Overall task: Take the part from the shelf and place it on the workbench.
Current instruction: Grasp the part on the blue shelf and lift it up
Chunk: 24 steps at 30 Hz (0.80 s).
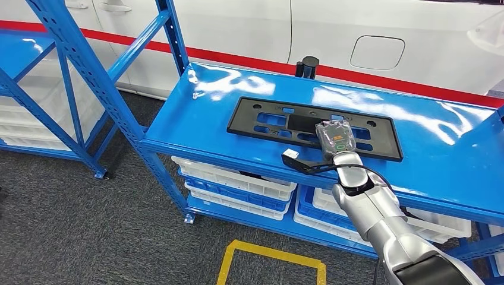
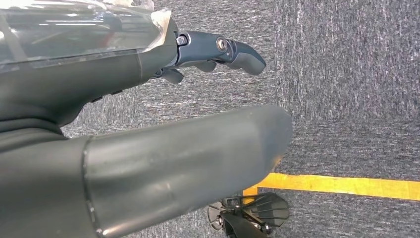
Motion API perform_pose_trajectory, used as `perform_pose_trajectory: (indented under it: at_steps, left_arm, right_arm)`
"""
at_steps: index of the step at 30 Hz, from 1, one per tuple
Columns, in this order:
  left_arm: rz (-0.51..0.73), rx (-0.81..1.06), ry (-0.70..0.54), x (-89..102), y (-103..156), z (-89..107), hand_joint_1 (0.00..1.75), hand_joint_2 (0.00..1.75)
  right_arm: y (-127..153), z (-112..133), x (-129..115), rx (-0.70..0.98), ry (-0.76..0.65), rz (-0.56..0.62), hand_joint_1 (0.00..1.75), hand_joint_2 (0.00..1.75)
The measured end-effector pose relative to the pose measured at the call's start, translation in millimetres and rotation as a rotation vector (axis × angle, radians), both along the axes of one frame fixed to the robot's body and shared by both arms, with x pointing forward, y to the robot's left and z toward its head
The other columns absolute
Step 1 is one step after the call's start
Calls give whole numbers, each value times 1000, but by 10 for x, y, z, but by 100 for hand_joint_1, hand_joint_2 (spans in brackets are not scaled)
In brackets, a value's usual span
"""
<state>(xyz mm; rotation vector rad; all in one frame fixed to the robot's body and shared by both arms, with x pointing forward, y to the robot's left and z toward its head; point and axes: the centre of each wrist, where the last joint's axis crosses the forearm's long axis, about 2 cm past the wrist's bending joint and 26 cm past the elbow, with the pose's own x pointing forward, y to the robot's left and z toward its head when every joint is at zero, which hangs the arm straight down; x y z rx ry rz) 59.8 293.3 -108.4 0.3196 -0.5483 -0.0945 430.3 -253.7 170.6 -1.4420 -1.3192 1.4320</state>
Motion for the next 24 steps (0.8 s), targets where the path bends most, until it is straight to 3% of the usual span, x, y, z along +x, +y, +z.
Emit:
perform_pose_trajectory:
  at_steps: [10,16,24]
  left_arm:
    - [-2,1,-9,2,-4,0,0,0]
    - [-13,-4,-13,6,-14,1,0,0]
    - [-17,-7,-6,7,-23,1,0,0]
  right_arm:
    - [-1,21,16,-13,20,-16,163,175]
    - [9,54,6,8,-22,3,164,175]
    - [73,384,-157,393,-229,186,164,175]
